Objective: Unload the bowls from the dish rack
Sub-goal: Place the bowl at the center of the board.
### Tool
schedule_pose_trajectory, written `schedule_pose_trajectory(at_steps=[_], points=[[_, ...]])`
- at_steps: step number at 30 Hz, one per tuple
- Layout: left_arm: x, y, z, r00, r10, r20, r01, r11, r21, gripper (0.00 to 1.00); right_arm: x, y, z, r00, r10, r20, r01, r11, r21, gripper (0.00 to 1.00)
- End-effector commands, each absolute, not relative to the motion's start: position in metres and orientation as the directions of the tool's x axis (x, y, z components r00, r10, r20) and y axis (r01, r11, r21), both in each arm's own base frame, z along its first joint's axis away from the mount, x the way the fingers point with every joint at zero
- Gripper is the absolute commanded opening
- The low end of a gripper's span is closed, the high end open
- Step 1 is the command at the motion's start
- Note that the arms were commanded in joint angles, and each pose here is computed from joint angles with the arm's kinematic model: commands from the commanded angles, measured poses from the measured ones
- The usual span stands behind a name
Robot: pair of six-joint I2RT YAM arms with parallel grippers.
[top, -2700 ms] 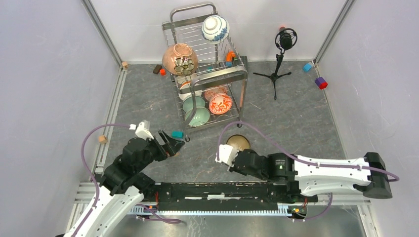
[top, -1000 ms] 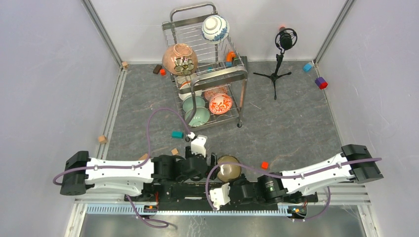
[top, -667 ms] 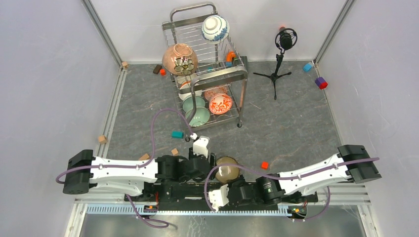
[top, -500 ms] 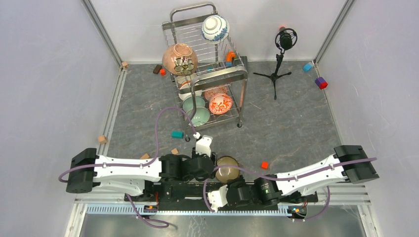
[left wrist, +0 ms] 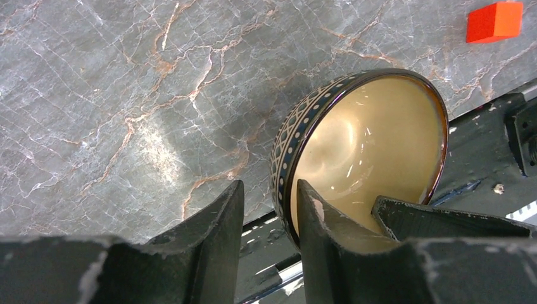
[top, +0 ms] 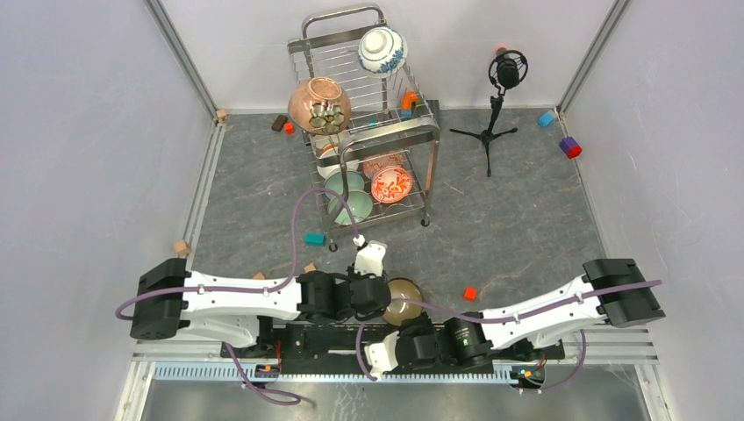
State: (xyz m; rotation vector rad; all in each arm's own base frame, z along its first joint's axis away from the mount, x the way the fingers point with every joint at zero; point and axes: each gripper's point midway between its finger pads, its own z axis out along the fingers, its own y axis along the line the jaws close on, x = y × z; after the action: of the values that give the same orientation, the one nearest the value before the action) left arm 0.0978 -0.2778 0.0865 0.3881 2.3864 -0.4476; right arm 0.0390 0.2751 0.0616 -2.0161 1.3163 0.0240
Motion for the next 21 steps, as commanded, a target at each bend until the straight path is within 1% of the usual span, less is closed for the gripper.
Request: schedule_pose_trajectory(at_steps=[1, 8, 10, 12, 14, 15, 16, 17, 18, 20, 21], points=[[0.099, -0.285, 0.093, -0.714, 0.194, -0.673, 0.413, 0.892, -0.181, 0.40, 0.041, 0.301, 0.092, 0.494, -0.754, -0.433, -0.781, -0.167, -0.601, 0.00], [0.096, -0.291, 0.088, -0.723, 0.222, -0.654, 0.427, 0.888, -0.170, 0.25, 0.039, 0.306, 0.096, 0.501, -0.752, -0.429, -0.781, -0.179, -0.598, 0.00], [0.095, -0.291, 0.087, -0.726, 0.226, -0.649, 0.427, 0.888, -0.169, 0.16, 0.039, 0.306, 0.096, 0.500, -0.753, -0.427, -0.781, -0.180, -0.599, 0.00], [0.094, -0.291, 0.087, -0.729, 0.223, -0.647, 0.426, 0.887, -0.175, 0.02, 0.038, 0.307, 0.096, 0.496, -0.755, -0.429, -0.783, -0.176, -0.596, 0.00], [0.093, -0.290, 0.087, -0.731, 0.216, -0.647, 0.422, 0.888, -0.181, 0.02, 0.039, 0.308, 0.097, 0.484, -0.759, -0.436, -0.787, -0.160, -0.595, 0.00], [0.093, -0.289, 0.088, -0.733, 0.208, -0.647, 0.418, 0.889, -0.188, 0.02, 0.039, 0.309, 0.099, 0.473, -0.760, -0.446, -0.793, -0.147, -0.591, 0.02], [0.094, -0.289, 0.089, -0.733, 0.200, -0.650, 0.416, 0.888, -0.195, 0.02, 0.038, 0.310, 0.100, 0.465, -0.758, -0.457, -0.797, -0.134, -0.589, 0.14], [0.093, -0.288, 0.090, -0.733, 0.192, -0.653, 0.413, 0.888, -0.203, 0.02, 0.038, 0.311, 0.103, 0.451, -0.756, -0.473, -0.804, -0.115, -0.584, 0.22], [0.094, -0.287, 0.090, -0.733, 0.183, -0.656, 0.408, 0.889, -0.209, 0.02, 0.038, 0.312, 0.106, 0.437, -0.752, -0.493, -0.812, -0.095, -0.575, 0.35], [0.095, -0.285, 0.092, -0.732, 0.162, -0.661, 0.399, 0.889, -0.224, 0.02, 0.034, 0.315, 0.114, 0.398, -0.738, -0.544, -0.837, -0.049, -0.545, 0.56], [0.095, -0.285, 0.093, -0.732, 0.151, -0.664, 0.395, 0.888, -0.234, 0.02, 0.032, 0.318, 0.118, 0.378, -0.726, -0.575, -0.850, -0.026, -0.526, 0.63]])
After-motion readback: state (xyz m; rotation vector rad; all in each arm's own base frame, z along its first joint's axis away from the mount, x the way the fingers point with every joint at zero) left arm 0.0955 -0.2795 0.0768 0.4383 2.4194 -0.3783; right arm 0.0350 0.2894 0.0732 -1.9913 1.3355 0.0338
